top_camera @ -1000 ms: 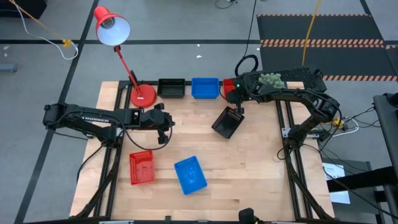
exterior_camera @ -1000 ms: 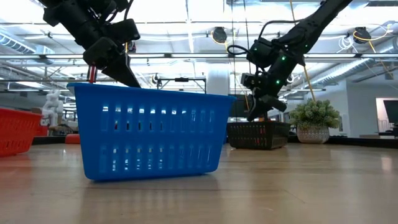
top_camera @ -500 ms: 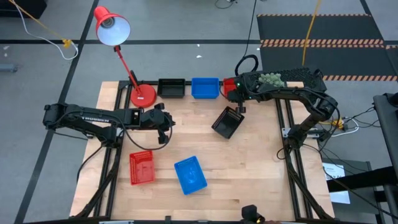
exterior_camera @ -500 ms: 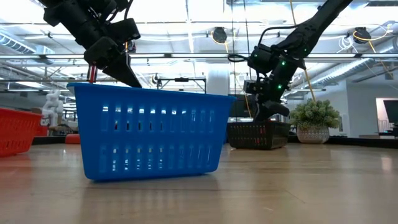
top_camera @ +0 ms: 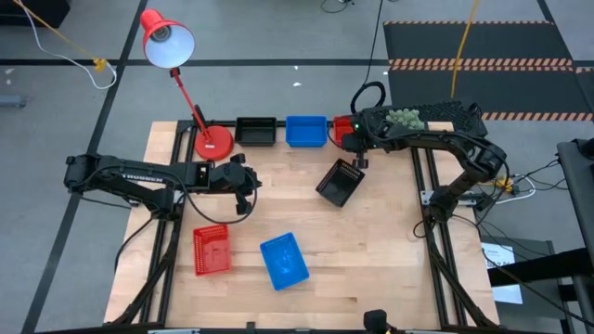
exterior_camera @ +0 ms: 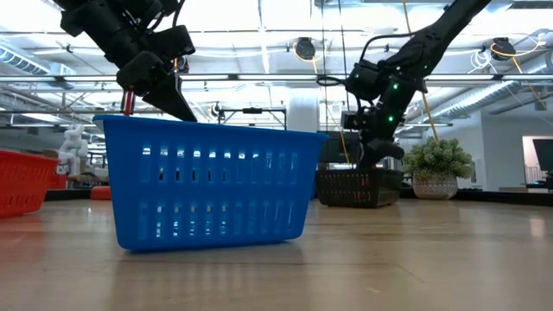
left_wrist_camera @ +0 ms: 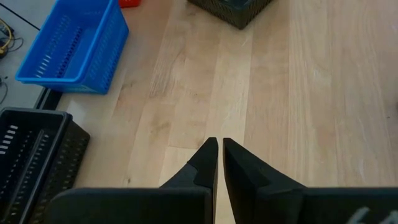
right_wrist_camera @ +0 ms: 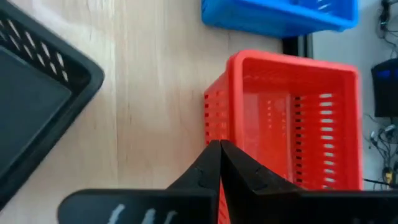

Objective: Stack baskets by color
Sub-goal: Stack the bottom right red bin on the top red bin, then stack the bottom blue bin on the top stacked blue bins

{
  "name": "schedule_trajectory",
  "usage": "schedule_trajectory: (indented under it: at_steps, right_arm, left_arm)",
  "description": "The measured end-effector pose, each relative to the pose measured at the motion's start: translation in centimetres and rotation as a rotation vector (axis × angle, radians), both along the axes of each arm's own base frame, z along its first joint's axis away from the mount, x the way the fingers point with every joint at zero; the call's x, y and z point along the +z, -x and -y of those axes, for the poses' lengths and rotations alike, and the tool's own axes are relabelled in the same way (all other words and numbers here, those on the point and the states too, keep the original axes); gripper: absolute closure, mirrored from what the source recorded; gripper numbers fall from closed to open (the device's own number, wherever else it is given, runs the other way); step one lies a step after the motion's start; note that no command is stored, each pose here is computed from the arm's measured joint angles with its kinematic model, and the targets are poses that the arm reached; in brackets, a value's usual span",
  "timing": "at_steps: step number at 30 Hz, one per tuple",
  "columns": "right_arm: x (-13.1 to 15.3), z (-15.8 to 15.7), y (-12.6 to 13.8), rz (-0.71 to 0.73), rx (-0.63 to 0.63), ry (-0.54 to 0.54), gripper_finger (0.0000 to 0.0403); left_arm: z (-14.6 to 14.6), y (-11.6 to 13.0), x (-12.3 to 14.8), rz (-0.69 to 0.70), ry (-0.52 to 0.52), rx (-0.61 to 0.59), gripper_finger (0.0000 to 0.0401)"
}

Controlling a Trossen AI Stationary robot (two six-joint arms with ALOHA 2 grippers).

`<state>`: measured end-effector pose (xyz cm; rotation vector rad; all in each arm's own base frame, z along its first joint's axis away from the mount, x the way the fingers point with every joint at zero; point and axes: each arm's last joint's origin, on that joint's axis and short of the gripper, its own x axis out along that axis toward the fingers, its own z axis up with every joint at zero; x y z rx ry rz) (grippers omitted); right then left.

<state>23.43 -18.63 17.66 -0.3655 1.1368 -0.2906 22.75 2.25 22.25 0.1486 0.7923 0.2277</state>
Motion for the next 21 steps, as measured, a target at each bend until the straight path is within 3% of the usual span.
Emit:
schedule_trajectory:
  at_steps: [7, 15, 18, 21]
  right_arm:
    - [2.5, -3.1, 0.0, 0.062, -0.019, -0.045, 0.0399]
    - [5.9, -9.6, 0.0, 0.19, -0.056, -0.187, 0.0399]
    - [6.9, -12.6, 0.0, 0.236, -0.025, -0.241, 0.0399]
    - [7.8, -15.5, 0.1, 0.275, 0.044, -0.282, 0.0399]
  left_arm:
    - [0.2, -0.1, 0.0, 0.008, 0.003, -0.005, 0.0373]
    - [1.2, -0.1, 0.1, 0.013, 0.014, -0.039, 0.0373]
    - [2.7, -0.2, 0.1, 0.019, 0.037, -0.081, 0.0373]
    - [5.6, 0.0, 0.0, 0.019, 0.045, -0.203, 0.037]
